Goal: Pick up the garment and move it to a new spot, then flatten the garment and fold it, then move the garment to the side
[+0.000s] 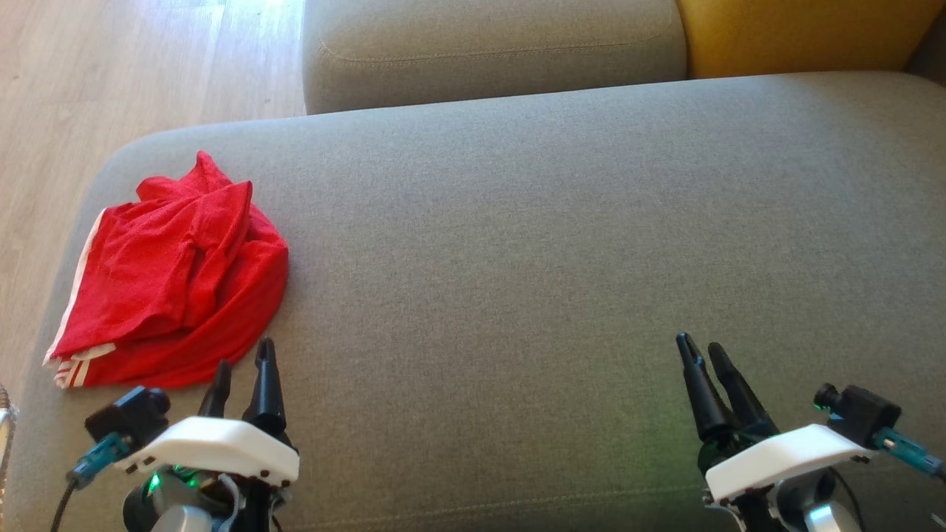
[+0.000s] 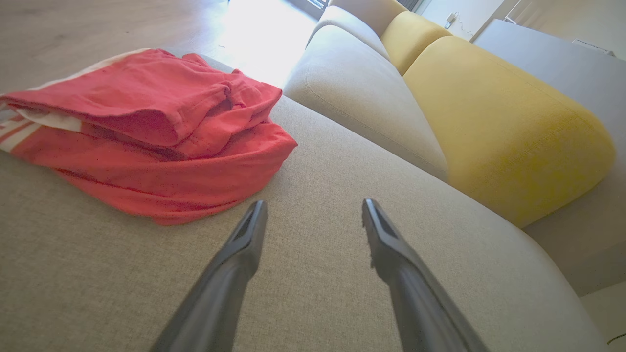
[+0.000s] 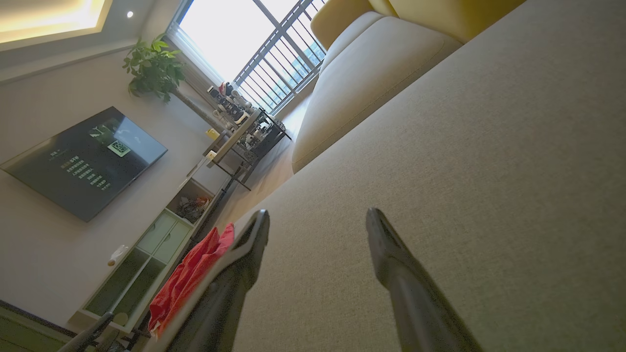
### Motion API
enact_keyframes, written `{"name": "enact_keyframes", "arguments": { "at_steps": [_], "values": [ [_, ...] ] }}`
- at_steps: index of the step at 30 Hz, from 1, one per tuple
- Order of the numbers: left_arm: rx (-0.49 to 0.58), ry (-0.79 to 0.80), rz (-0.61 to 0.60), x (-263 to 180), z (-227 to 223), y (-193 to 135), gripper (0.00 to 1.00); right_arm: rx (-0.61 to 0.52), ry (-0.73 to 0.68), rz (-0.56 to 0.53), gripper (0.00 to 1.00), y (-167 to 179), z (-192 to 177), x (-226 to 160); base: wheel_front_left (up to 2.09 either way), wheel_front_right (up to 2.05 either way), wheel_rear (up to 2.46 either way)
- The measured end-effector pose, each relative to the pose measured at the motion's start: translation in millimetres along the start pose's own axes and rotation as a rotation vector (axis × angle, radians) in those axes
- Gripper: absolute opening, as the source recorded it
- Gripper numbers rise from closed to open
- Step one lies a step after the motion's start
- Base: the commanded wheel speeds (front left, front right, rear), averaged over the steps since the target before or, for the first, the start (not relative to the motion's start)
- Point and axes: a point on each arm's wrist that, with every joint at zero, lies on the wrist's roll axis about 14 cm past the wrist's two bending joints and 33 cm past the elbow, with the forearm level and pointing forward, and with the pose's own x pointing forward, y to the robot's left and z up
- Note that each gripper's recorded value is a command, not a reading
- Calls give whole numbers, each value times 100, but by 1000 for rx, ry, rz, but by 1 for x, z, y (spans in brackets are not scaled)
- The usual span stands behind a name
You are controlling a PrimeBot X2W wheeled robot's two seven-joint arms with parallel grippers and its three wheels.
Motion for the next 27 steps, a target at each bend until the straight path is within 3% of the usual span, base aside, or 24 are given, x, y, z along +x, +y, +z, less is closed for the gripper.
{"name": "enact_keyframes", "arguments": {
  "at_steps": [27],
  "values": [
    [363, -184, -126, -7, 25, -43, 100, -284, -58, 83, 100, 22, 9, 5, 0, 0, 0]
  ]
}}
